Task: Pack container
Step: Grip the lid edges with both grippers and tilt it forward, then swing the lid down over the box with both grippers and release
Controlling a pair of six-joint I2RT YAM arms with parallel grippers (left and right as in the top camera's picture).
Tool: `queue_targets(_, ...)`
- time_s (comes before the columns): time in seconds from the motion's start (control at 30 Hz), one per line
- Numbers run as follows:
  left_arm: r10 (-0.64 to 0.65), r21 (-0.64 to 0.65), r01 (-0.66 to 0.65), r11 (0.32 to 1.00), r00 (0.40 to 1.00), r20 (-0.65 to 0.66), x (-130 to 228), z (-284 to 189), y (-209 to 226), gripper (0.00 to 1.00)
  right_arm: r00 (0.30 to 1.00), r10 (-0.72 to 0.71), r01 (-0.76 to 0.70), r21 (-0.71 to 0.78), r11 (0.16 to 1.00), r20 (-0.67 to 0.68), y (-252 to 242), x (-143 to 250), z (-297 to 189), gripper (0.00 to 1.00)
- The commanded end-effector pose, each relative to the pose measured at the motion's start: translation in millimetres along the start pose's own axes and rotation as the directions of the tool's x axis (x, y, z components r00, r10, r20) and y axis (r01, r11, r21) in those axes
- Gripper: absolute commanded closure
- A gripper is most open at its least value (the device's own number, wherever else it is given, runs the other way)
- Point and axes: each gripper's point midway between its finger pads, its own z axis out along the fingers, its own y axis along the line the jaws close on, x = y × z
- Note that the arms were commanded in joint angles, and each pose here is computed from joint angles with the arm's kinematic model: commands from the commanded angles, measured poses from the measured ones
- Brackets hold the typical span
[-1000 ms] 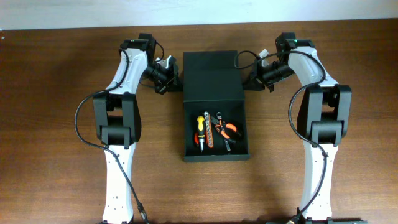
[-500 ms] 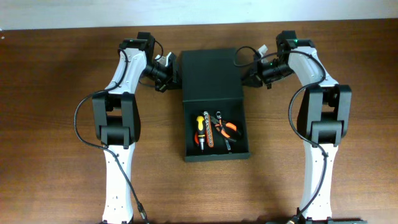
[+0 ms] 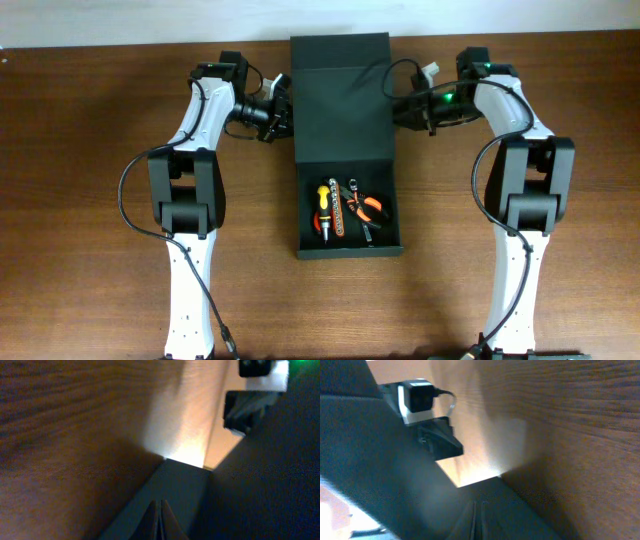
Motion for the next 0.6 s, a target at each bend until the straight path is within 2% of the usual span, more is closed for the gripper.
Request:
queue_targets(0.0, 0.068, 0.125, -0.066, 0.99, 0.997, -0.018, 7, 0, -23, 0.98, 1.0, 0.004, -0.005, -0.129, 0.992, -0.009, 15, 1, -10, 0.96)
queue_targets(0.27, 0.116, 0.129, -0.109, 0.986, 0.992, -0.051, 23, -13, -49, 0.98, 0.998, 0.066, -0.068, -0.138, 0.988, -0.02, 20, 8, -18, 0.96)
queue_targets(0.57, 0.187, 0.132, -0.181, 0.975, 0.981, -0.041, 31, -31, -86, 0.98, 1.0, 0.012, -0.015, -0.133, 0.991, -0.023, 48, 26, -28, 0.96)
